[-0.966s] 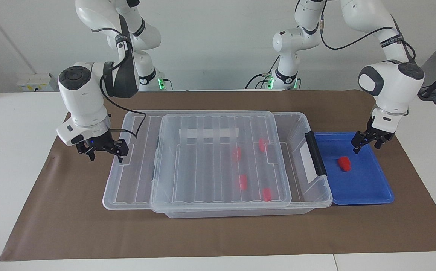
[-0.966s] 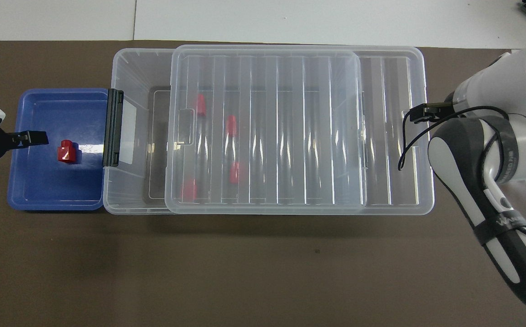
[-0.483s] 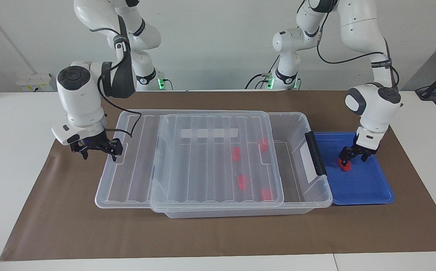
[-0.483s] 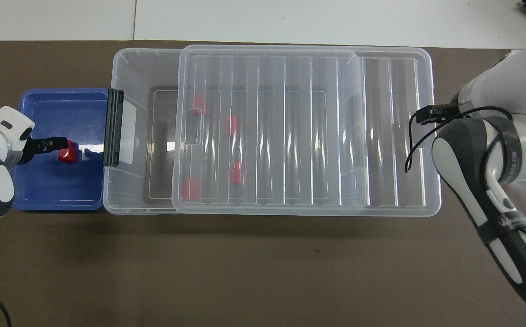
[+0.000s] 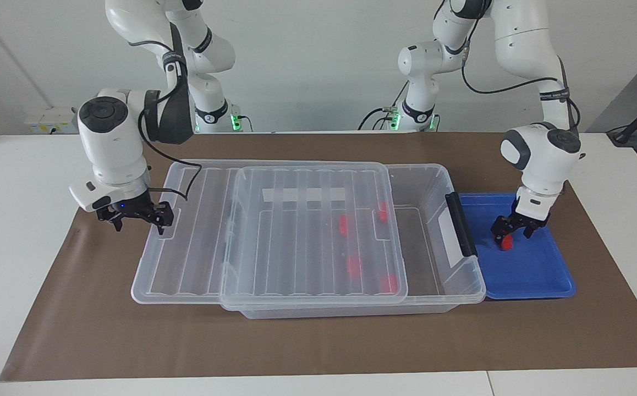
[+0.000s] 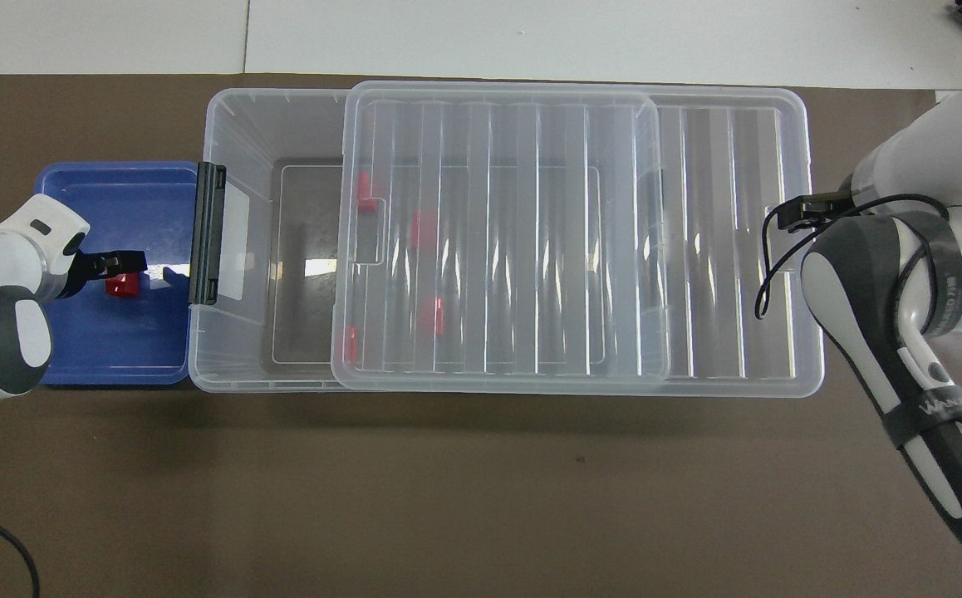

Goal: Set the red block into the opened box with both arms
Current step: 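Grasp the red block in the blue tray with the left gripper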

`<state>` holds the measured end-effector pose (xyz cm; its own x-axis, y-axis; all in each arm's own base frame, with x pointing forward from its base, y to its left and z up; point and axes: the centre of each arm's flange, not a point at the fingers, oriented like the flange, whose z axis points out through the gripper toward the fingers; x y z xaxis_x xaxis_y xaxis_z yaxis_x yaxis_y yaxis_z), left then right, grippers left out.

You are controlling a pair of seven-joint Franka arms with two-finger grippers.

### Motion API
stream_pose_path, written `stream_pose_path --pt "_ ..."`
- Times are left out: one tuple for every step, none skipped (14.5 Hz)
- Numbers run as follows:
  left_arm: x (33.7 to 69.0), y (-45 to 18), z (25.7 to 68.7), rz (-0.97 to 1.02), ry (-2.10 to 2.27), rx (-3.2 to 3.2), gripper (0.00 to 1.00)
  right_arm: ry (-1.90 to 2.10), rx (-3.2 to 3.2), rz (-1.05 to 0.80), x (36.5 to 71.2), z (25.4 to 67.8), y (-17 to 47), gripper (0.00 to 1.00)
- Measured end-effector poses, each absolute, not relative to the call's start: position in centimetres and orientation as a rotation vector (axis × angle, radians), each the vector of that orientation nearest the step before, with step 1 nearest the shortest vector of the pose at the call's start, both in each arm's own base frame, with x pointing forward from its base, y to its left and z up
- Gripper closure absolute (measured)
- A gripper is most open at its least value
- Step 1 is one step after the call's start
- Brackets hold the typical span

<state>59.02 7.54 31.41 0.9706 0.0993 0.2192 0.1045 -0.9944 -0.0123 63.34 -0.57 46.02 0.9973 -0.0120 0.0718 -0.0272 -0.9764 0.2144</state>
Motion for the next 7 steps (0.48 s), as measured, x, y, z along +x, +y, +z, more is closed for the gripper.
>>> stream_pose_path --pt "58.89 7.51 31.2 -0.34 -0.16 -3.095 0.0 -0.03 2.922 0.097 63.24 46.12 -0.59 0.0" --pt "58.73 7.51 30.95 -0.341 -0.161 -3.095 0.0 -0.032 2.922 0.091 63.12 46.26 -0.62 0.0" --pt "58.58 7.51 30.71 -0.345 -0.161 -3.094 0.0 -0.034 2.921 0.086 62.99 46.47 -0.66 0.0" --pt "58.48 7.51 30.54 -0.346 -0.162 -3.094 0.0 -0.037 2.921 0.078 62.83 46.66 -0.71 0.0" --pt "58.44 7.51 30.46 -0.347 -0.162 -3.094 0.04 -0.04 2.921 0.075 62.72 46.85 -0.79 0.0" --pt "58.43 7.51 30.43 -0.35 -0.163 -3.094 0.05 -0.043 2.921 0.075 62.66 46.98 -0.95 0.0" --pt "58.44 7.51 30.44 -0.352 -0.164 -3.093 0.13 -0.043 2.92 0.074 62.64 47.02 -1.2 0.0"
